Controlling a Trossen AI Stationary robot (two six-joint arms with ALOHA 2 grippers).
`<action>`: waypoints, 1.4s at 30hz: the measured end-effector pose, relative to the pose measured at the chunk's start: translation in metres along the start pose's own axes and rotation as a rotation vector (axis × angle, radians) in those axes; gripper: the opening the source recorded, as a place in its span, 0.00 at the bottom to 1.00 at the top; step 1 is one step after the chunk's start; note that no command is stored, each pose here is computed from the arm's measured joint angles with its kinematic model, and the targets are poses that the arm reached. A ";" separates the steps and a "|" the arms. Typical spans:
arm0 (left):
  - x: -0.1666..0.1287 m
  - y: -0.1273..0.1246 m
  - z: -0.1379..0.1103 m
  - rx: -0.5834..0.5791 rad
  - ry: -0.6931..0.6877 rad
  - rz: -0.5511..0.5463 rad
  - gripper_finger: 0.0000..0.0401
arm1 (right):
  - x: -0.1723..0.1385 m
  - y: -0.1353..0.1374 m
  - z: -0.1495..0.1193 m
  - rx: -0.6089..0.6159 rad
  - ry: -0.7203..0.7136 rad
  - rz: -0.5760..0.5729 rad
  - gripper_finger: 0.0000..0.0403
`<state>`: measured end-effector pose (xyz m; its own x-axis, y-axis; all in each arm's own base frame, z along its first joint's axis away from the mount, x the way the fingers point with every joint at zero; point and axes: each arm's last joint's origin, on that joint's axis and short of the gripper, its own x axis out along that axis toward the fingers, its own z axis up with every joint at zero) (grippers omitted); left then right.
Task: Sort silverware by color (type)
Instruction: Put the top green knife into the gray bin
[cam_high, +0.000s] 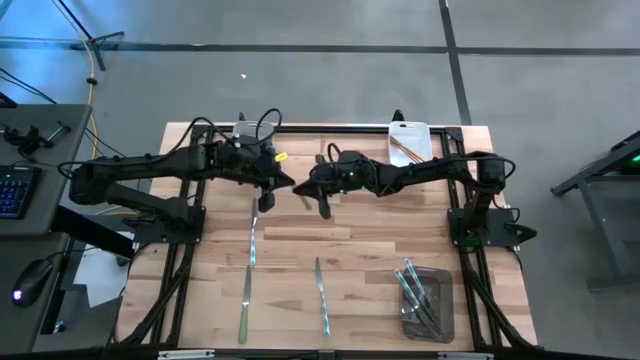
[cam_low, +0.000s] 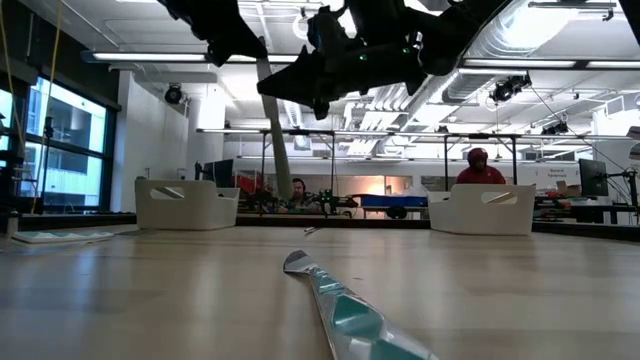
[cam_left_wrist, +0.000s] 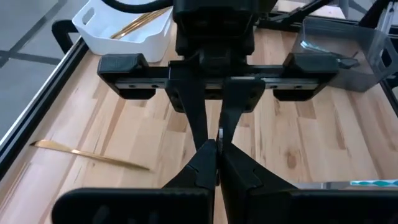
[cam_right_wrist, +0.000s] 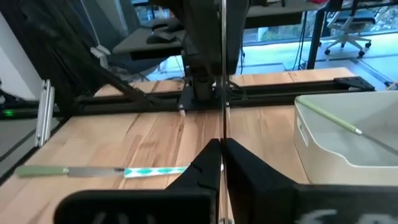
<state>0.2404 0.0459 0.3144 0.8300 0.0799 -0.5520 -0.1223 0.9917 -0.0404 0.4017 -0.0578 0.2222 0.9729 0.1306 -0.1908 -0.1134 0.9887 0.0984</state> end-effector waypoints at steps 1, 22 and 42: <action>0.000 0.000 0.000 -0.006 -0.004 0.009 0.01 | 0.000 0.000 0.001 0.001 -0.009 -0.001 0.01; -0.009 -0.032 -0.042 0.069 -0.111 0.452 0.37 | -0.017 -0.028 0.038 0.245 -0.442 -0.333 0.00; 0.048 -0.049 -0.073 -0.005 -0.417 0.666 0.50 | -0.017 -0.007 0.051 0.164 -0.600 -0.412 0.00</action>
<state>0.2464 -0.0061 0.2293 0.7169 0.6895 -0.1028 -0.6673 0.7214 0.1853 0.3957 -0.0704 0.2743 0.8783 -0.3574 0.3174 0.2701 0.9189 0.2874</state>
